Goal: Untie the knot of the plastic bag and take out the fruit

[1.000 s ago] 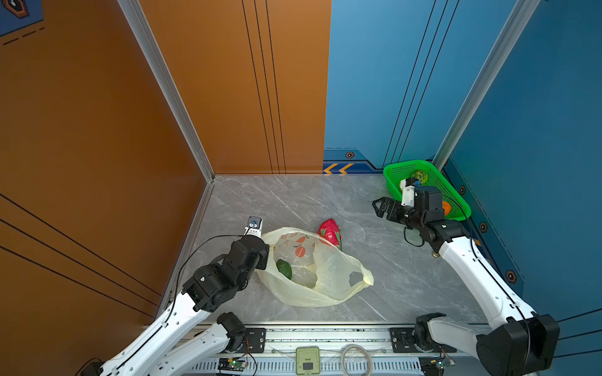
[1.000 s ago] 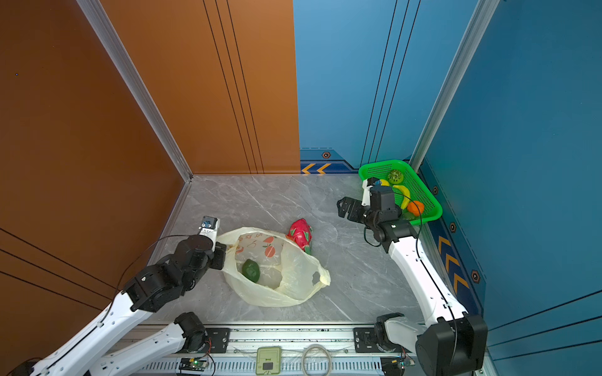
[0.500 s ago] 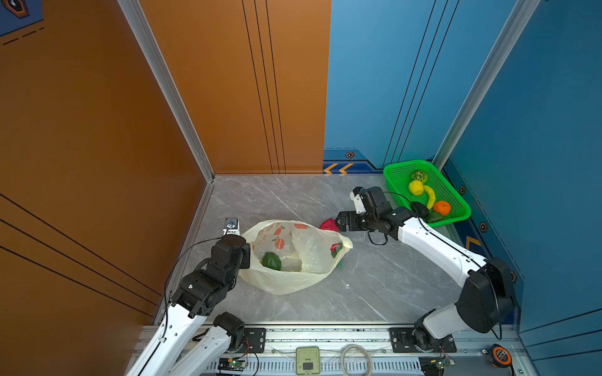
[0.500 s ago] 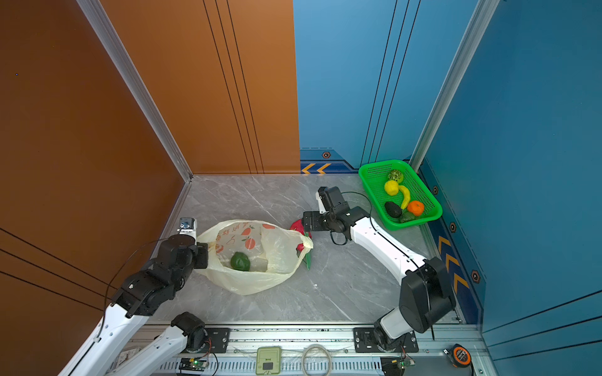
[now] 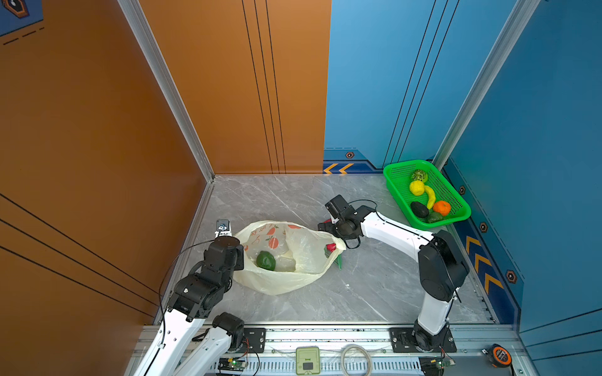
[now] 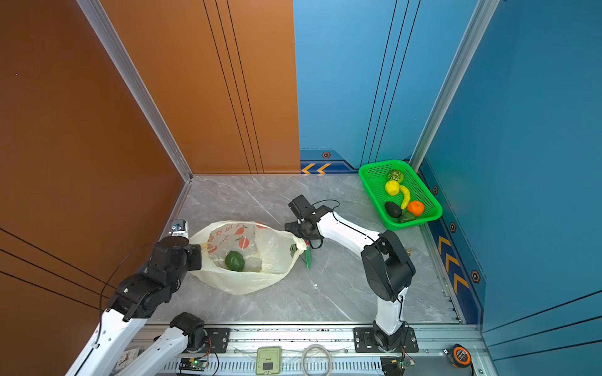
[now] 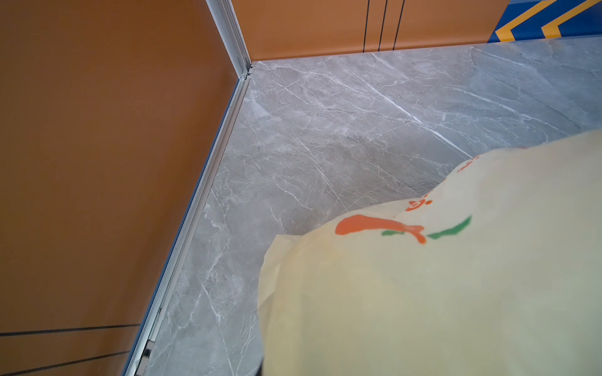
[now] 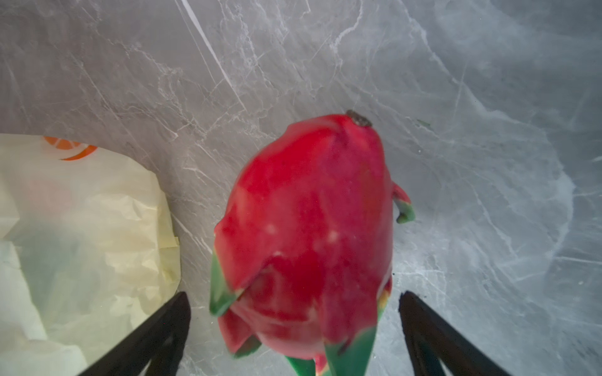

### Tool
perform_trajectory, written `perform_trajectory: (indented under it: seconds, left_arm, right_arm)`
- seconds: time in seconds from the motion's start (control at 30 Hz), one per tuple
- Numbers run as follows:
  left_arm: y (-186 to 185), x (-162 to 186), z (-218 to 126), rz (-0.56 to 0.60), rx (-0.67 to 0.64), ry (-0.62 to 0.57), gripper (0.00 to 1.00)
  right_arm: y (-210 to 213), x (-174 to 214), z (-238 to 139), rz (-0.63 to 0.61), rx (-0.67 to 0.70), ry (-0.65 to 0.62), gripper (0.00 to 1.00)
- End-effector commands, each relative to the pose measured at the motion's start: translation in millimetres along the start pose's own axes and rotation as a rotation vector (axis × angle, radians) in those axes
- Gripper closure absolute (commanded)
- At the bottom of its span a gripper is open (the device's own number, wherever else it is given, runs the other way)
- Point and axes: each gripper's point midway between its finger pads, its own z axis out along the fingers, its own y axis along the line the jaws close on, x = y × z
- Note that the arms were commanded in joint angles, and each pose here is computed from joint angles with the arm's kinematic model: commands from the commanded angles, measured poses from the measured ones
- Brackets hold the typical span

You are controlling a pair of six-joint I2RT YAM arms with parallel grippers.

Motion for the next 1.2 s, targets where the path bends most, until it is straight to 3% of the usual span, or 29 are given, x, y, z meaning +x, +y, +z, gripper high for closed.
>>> perform_trajectory:
  seconds: [0.0,0.2,0.4,0.57,0.87,1.17]
  left_arm:
    - [1.2,5.1,1.9,0.006,-0.004,0.025,1.0]
    - [-3.2,7.0,3.7,-0.004,0.016,0.037,1.0]
    - [-4.8,8.0,1.6,-0.021,0.035,0.034,1.0]
    - [-11.7,10.1,0.8,-0.041,0.077,0.041,1.0]
    - [-39.4,8.8,2.1,-0.097,0.217,0.06,1.0]
    - [-65.5,0.0,1.5,-0.155,0.341,0.066,1.0]
  right_arm:
    - [-16.7,1.2,8.2,0.0,0.123,0.015,0.0]
    - [-17.6,-2.8,33.4,-0.011,0.154,0.028,0.02]
    - [-13.4,-1.2,27.8,-0.017,0.111,0.02,0.3]
    - [-19.8,-12.4,-9.5,0.001,0.044,-0.062,0.5]
    - [-74.7,-32.0,-103.1,0.053,-0.033,-0.19,0.51]
    - [-185.0,-57.8,-173.3,0.079,0.133,-0.274,0.45]
